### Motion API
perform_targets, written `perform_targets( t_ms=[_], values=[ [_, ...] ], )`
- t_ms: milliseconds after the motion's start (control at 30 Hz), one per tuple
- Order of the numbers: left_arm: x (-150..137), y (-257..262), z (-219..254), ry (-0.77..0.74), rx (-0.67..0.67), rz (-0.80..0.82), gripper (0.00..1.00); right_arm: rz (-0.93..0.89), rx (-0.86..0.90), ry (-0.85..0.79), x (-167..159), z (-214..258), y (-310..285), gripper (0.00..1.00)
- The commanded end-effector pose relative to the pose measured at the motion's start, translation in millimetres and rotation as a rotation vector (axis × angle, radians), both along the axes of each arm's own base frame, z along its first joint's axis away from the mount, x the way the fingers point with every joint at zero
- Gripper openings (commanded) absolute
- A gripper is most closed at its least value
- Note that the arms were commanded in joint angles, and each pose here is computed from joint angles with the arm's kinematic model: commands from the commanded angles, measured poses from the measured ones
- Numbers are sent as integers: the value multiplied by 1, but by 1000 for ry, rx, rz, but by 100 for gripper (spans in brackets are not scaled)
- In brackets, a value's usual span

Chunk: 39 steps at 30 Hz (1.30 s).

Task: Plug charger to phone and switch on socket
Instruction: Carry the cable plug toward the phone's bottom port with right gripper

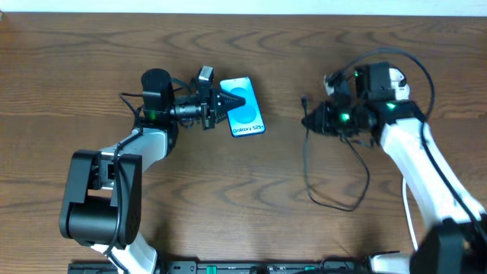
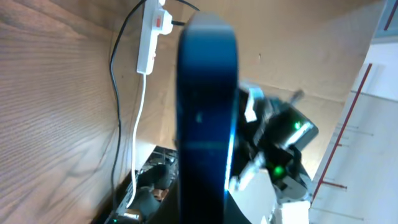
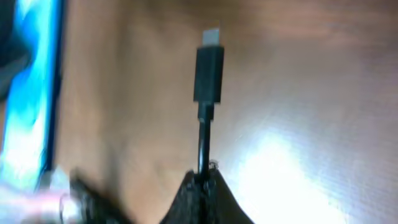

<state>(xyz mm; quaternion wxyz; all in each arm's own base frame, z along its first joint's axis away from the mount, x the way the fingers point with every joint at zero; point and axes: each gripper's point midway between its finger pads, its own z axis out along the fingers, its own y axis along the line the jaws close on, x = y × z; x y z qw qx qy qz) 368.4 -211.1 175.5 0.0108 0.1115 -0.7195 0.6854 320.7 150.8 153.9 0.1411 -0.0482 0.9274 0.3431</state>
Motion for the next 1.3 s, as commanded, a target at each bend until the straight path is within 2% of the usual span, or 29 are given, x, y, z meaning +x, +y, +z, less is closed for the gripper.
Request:
perform_targets(
  t_ms=[0,67,167,300,433,600,767,967,1033,1167,1267],
  values=[
    [2,-3,24,-138,-11,-48,8,345,129,-222,-41,40,22,1],
    [3,-4,29,-165,-12,-52,7,479,247,-287,-69,58,34,1],
    [-2,-6,40,-236,-26,-93,8,588,373,-328,-96,68,46,1],
    [-10,-7,48,-317,-40,-141,7,619,402,-300,-109,52,53,1],
    [5,-7,49,-305,-29,-51,7,631,396,-268,-114,44,62,2],
    [20,-12,49,-289,-20,42,7,489,184,-163,-90,15,64,2],
    [24,-21,49,-289,-17,74,8,452,160,-148,-86,15,81,2],
    [29,-15,49,-289,-13,100,7,325,21,-61,-80,-6,66,2],
    [33,-8,49,-289,-11,116,7,267,-78,-19,-79,-19,51,1],
    [42,12,49,-290,-4,158,7,4,-433,96,-74,-53,-12,2],
    [48,25,49,-289,1,191,7,-114,-565,113,-74,-69,-38,1]
  ],
)
